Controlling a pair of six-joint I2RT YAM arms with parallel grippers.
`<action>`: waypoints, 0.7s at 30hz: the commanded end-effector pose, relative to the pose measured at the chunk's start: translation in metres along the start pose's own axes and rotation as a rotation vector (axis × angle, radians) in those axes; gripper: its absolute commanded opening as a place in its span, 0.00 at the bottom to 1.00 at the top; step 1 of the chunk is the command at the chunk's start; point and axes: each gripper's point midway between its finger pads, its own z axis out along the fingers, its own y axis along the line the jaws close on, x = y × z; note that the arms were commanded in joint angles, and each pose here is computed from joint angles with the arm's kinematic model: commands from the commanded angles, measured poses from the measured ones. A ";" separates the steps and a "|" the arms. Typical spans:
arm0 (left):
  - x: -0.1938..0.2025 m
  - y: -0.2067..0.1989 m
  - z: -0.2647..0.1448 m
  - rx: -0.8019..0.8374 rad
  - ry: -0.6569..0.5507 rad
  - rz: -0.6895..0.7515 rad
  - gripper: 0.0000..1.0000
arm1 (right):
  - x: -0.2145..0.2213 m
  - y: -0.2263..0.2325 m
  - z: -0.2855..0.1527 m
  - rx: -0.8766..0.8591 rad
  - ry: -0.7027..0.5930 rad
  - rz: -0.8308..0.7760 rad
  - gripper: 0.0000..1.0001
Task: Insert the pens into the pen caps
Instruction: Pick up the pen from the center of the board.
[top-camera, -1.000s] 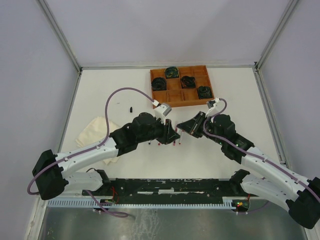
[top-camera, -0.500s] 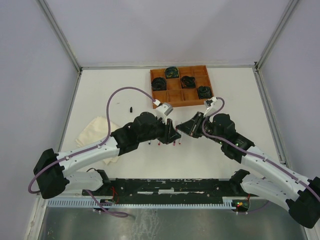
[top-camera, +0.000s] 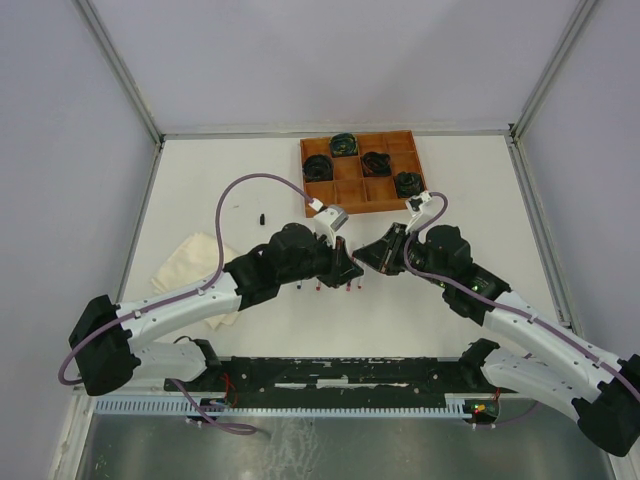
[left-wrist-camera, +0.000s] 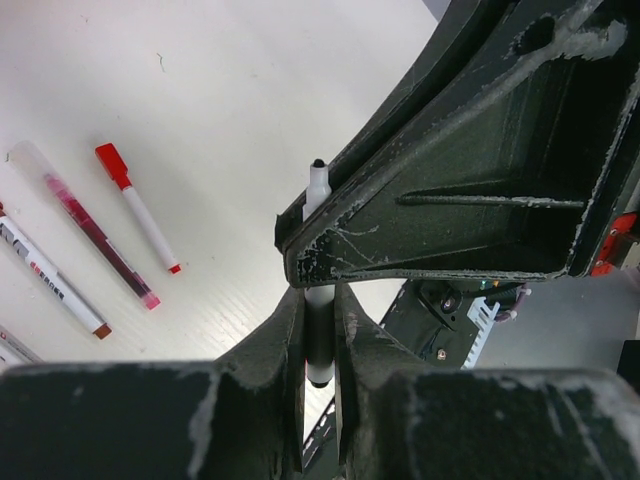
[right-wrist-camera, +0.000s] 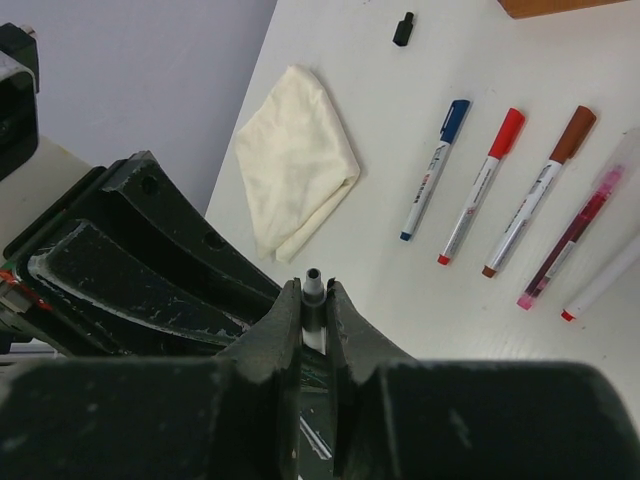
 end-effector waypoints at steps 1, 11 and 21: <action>-0.020 -0.009 -0.004 0.010 -0.048 -0.008 0.03 | -0.025 0.039 -0.007 -0.128 -0.077 -0.063 0.19; -0.030 0.024 -0.024 -0.097 -0.107 -0.082 0.03 | -0.027 0.026 -0.009 -0.070 -0.108 -0.068 0.39; -0.051 0.064 -0.086 -0.242 -0.221 -0.108 0.03 | -0.028 -0.016 0.009 0.204 -0.028 -0.101 0.44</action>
